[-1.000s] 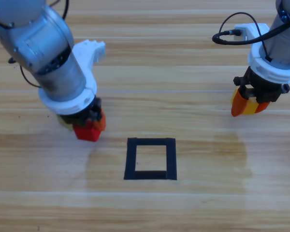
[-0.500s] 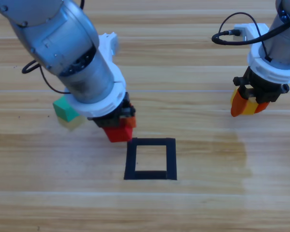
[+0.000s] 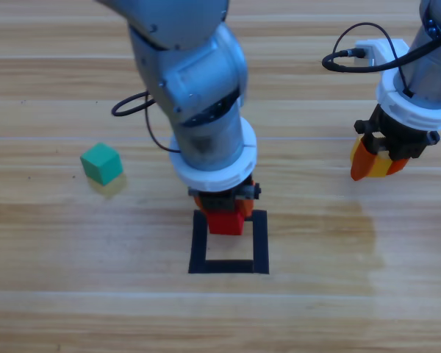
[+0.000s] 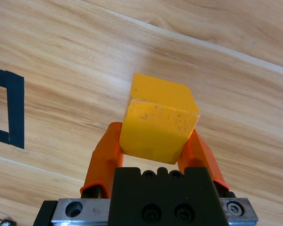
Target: Stack the blocks in the rectangular block: red at the bottom, yellow in the middle, green on top
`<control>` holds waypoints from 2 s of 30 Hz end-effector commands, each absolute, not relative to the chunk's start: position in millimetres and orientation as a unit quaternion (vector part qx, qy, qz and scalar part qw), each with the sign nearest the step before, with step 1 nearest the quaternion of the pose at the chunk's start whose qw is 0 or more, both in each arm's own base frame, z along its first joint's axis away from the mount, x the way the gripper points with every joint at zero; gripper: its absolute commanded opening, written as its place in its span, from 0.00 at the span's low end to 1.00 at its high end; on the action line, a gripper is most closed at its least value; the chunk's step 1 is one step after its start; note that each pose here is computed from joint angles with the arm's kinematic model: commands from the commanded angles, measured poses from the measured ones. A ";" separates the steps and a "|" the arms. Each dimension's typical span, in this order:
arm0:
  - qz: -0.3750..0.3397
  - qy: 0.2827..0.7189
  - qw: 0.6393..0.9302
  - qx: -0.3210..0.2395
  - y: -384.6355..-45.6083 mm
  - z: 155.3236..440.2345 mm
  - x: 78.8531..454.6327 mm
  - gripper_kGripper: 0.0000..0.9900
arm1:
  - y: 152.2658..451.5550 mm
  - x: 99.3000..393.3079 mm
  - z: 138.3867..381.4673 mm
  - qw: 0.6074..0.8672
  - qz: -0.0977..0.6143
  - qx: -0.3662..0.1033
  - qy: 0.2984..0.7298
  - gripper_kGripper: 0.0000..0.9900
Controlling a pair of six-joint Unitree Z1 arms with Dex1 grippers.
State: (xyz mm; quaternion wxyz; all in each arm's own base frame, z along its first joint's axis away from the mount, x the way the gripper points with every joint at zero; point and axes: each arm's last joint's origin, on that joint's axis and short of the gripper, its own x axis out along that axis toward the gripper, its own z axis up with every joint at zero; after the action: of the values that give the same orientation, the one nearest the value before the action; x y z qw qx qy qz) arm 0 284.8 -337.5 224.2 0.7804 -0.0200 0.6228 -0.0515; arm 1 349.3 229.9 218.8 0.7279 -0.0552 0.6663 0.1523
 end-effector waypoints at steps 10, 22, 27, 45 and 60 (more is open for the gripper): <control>-0.014 0.638 0.769 0.038 -366.1 185.1 288.7 0.00 | 224.4 348.3 217.9 0.724 0.168 -0.044 0.668 0.27; 0.006 0.642 0.766 0.018 -365.3 185.3 287.8 0.00 | 225.0 348.4 217.4 0.722 0.172 -0.042 0.669 0.27; 0.012 0.646 0.763 0.013 -366.9 182.4 283.3 0.00 | 224.9 348.1 217.0 0.721 0.174 -0.042 0.670 0.27; 0.016 0.648 0.761 0.013 -372.9 177.9 274.5 0.00 | 225.9 348.9 213.3 0.717 0.177 -0.041 0.673 0.27; 0.014 0.646 0.763 0.017 -371.1 170.7 273.5 0.00 | 226.0 349.0 212.7 0.717 0.176 -0.041 0.674 0.27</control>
State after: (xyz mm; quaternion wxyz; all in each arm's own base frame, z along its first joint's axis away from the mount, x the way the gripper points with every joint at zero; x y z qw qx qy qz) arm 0 279.8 -363.8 197.8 0.7714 -0.0070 0.6362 0.0070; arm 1 348.2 231.8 218.0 0.7207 -0.0502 0.6687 0.1760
